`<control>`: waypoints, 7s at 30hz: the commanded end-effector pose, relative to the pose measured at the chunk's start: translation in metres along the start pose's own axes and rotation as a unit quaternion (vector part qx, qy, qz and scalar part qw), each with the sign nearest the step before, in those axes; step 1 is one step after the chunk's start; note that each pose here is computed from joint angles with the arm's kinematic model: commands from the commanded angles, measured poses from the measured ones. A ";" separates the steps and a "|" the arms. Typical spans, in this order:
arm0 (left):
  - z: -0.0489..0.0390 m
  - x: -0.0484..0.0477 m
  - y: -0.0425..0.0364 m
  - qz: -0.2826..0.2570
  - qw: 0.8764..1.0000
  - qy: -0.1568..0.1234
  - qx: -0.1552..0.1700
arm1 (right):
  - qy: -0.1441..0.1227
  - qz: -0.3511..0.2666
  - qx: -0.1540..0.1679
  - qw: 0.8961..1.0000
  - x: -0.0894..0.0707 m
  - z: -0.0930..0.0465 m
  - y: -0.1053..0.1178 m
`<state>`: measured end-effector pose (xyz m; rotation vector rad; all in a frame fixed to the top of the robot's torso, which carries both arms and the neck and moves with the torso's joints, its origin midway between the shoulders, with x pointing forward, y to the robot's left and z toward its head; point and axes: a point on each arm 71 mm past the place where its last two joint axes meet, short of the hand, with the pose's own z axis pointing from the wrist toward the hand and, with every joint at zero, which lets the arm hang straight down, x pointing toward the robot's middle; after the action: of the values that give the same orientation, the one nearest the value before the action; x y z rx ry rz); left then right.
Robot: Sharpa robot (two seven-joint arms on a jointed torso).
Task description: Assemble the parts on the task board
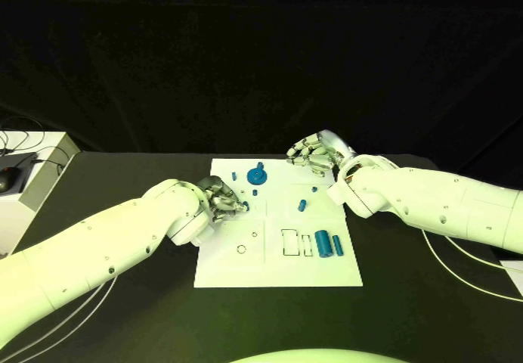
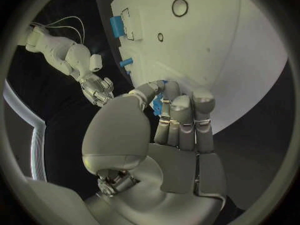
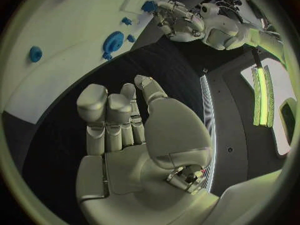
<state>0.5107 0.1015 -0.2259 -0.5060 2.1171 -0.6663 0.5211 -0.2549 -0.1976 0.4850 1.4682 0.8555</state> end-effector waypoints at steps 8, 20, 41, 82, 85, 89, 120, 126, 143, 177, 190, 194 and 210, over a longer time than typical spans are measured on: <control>-0.0073 -0.0053 -0.0053 0.000 1.000 0.008 0.021 | 0.006 -0.004 -0.005 1.000 0.000 -0.002 0.000; -0.0165 -0.0142 -0.0097 0.001 0.998 -0.035 0.055 | 0.002 -0.014 -0.006 1.000 -0.005 -0.004 -0.003; -0.0008 -0.0075 0.0061 0.058 0.998 0.016 -0.035 | 0.005 -0.014 -0.004 1.000 -0.002 -0.003 -0.003; 0.0123 0.0000 -0.0071 0.033 0.999 -0.001 -0.032 | 0.013 -0.012 -0.003 1.000 0.002 -0.003 -0.002; 0.0134 0.0003 -0.0077 0.035 0.999 -0.003 -0.033 | 0.013 -0.012 -0.003 1.000 0.003 -0.003 -0.002; 0.0146 0.0008 -0.0077 0.038 0.999 0.000 -0.035 | 0.014 -0.011 -0.003 1.000 0.003 -0.003 -0.002; 0.0152 0.0020 -0.0117 0.033 0.999 -0.007 -0.020 | 0.020 -0.010 -0.003 1.000 0.005 -0.004 -0.002; 0.0137 0.0018 -0.0138 0.019 1.000 -0.012 -0.005 | 0.021 -0.009 -0.002 1.000 0.005 -0.004 -0.002; 0.0028 -0.0025 -0.0115 -0.029 0.999 0.024 0.026 | 0.025 -0.009 -0.001 1.000 0.006 -0.006 -0.002; 0.0098 -0.0588 -0.0287 0.072 0.970 0.224 -0.053 | 0.036 -0.006 -0.010 0.999 0.011 -0.008 0.002; 0.0243 -0.0481 -0.0421 0.124 0.973 0.181 -0.078 | 0.039 -0.005 -0.017 0.999 0.016 -0.007 0.007; 0.0276 -0.0446 -0.0446 0.128 0.974 0.168 -0.080 | 0.041 -0.004 -0.019 0.999 0.017 -0.007 0.009; 0.0351 -0.0414 -0.0497 0.128 0.978 0.140 -0.086 | 0.045 -0.004 -0.024 0.999 0.021 -0.007 0.012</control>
<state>0.5673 0.0773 -0.1897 -0.2351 2.4857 -0.4407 0.5103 -0.2355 -0.2026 0.4317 1.5213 0.9020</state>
